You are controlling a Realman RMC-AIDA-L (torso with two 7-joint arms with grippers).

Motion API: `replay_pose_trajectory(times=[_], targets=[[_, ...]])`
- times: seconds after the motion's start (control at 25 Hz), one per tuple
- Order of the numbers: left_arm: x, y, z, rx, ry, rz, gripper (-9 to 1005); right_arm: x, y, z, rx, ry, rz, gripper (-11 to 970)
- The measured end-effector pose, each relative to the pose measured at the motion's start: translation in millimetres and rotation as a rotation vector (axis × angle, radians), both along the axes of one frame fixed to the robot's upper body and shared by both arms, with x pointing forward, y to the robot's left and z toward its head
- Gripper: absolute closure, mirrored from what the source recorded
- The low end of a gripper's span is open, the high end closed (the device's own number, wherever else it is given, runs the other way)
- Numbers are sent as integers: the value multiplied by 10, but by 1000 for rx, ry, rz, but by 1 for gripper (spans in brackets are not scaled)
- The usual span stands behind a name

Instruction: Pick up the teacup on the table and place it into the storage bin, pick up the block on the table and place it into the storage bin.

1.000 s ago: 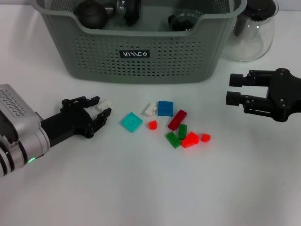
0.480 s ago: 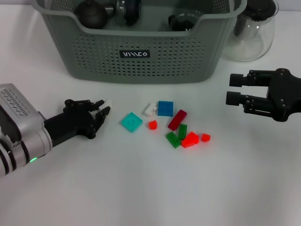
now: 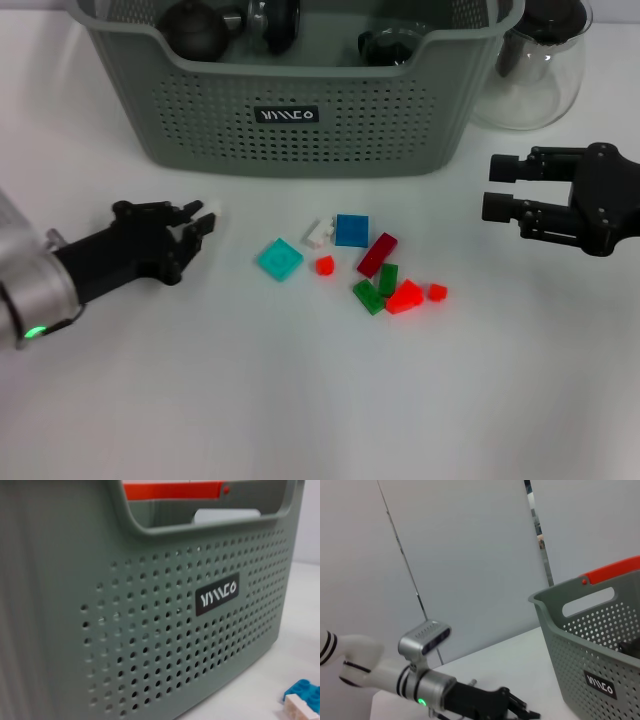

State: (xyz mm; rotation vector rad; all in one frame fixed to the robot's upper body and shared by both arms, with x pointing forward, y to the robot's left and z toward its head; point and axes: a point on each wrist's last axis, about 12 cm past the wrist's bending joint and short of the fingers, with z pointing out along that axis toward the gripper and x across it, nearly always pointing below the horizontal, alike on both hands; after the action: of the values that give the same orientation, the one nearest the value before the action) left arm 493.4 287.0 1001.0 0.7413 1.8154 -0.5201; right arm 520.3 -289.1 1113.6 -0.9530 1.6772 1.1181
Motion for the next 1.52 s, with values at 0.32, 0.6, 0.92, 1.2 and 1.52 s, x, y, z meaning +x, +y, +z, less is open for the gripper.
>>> replay_pose_trajectory(times=[0.32,0.6,0.92,1.2,1.52], targets=[[-100,254,712,-292,62,-296,844,-1,-7,1,-1,0,-1,424],[239,218,1290,-461,132,-416,844,-3,-8,-2,-2,-2,-1,424],[731,37,1767,-556,98,-410,823,-11,6,-10,2,-5,0,424],[1630,-379,2373,-278,179,-181,804,-16,12,-17,5,1,-2,424],[1942,-1087,2368,265,290,-2,783,-24,20,-12,11,5,6,424]])
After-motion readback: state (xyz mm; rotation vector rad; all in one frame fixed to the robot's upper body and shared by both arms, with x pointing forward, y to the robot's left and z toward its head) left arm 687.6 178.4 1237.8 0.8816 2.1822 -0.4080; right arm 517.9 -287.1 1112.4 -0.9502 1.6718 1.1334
